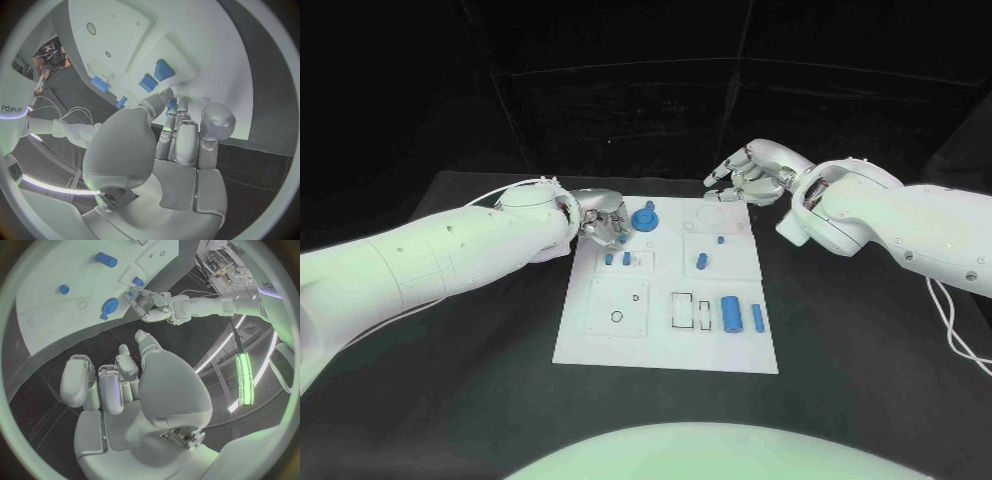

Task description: Assemble the parts on the task board

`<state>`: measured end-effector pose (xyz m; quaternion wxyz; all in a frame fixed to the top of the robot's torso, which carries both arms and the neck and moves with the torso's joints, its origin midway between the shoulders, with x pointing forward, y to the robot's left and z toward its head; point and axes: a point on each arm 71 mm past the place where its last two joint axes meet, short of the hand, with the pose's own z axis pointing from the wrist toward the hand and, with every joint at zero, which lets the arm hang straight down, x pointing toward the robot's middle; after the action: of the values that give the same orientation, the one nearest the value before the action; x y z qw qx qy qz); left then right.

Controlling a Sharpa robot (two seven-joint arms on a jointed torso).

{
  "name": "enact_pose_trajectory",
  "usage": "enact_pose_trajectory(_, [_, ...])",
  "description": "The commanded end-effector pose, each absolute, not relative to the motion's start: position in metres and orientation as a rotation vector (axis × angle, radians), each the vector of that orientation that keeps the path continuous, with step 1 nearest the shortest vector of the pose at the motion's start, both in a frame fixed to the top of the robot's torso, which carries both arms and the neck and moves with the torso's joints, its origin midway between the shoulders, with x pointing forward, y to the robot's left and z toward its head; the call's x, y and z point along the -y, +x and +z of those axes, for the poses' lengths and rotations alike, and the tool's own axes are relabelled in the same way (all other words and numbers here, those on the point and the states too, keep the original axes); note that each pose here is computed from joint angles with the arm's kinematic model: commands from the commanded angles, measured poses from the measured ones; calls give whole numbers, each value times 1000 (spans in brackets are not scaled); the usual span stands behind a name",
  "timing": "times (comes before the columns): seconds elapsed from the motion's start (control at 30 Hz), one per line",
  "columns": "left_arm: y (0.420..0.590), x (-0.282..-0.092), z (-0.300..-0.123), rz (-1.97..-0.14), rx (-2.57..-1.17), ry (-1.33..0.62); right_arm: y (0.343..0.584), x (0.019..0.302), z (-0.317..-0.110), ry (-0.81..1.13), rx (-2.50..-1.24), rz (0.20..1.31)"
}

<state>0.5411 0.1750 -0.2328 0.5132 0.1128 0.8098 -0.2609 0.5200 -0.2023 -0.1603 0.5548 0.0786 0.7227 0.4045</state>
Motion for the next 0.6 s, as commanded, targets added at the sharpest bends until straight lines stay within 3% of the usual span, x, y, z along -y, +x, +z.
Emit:
enact_pose_trajectory(0.03, [542, -176, -231, -623, -1935, 272, 520, 202, -159, 183, -1706, 962])
enact_pose_trajectory(0.37, [543, -188, -228, -612, -1890, 229, 522, 208, -165, 113, -1777, 844])
enact_pose_trajectory(0.6, [544, -202, -217, -757, -1783, 22, 520, 208, -172, -178, -1772, 588])
